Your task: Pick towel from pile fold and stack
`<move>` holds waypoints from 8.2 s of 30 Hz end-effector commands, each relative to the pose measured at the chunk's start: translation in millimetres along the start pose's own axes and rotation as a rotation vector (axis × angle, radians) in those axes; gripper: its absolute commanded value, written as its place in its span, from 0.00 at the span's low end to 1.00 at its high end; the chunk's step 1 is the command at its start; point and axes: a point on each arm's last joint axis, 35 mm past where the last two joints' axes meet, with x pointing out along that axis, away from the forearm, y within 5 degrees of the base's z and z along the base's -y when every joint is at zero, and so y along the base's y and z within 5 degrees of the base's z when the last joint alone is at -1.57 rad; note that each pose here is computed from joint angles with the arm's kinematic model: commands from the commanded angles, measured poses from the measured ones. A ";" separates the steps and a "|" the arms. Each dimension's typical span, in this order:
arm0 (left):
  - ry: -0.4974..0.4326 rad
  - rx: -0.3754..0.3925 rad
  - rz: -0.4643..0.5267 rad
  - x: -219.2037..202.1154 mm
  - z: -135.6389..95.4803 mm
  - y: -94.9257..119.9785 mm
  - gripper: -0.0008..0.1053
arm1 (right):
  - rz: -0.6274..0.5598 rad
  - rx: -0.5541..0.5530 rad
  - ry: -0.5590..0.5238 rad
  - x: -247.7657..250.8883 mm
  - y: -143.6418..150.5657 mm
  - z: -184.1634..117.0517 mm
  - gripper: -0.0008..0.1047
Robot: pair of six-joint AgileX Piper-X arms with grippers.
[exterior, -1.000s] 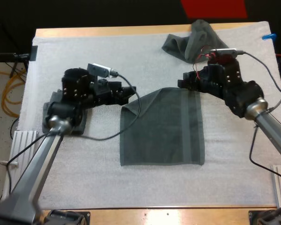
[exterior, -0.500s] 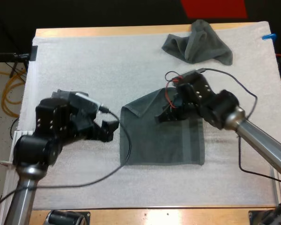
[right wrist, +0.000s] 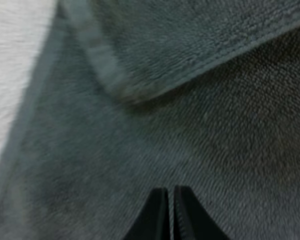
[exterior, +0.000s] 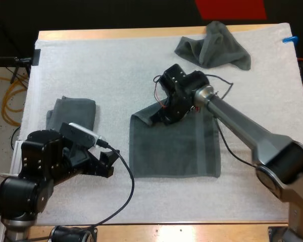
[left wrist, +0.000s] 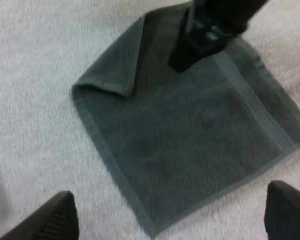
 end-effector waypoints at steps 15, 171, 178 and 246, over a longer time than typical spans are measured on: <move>0.009 -0.004 0.012 -8.1 -6.2 -1.9 0.70 | 0.016 0.054 0.066 54.6 -14.9 15.1 0.01; 0.686 -0.431 -0.224 240.5 -92.2 59.2 0.68 | 0.384 0.837 -0.416 -5.4 -31.8 -273.9 0.01; 0.653 -0.435 -0.189 245.5 -89.8 54.3 0.27 | 0.384 0.837 -0.416 -5.4 -31.8 -273.9 0.01; 0.029 -0.563 -0.250 255.9 -4.4 115.4 0.08 | 0.182 1.008 -0.727 0.6 -76.8 -192.4 0.08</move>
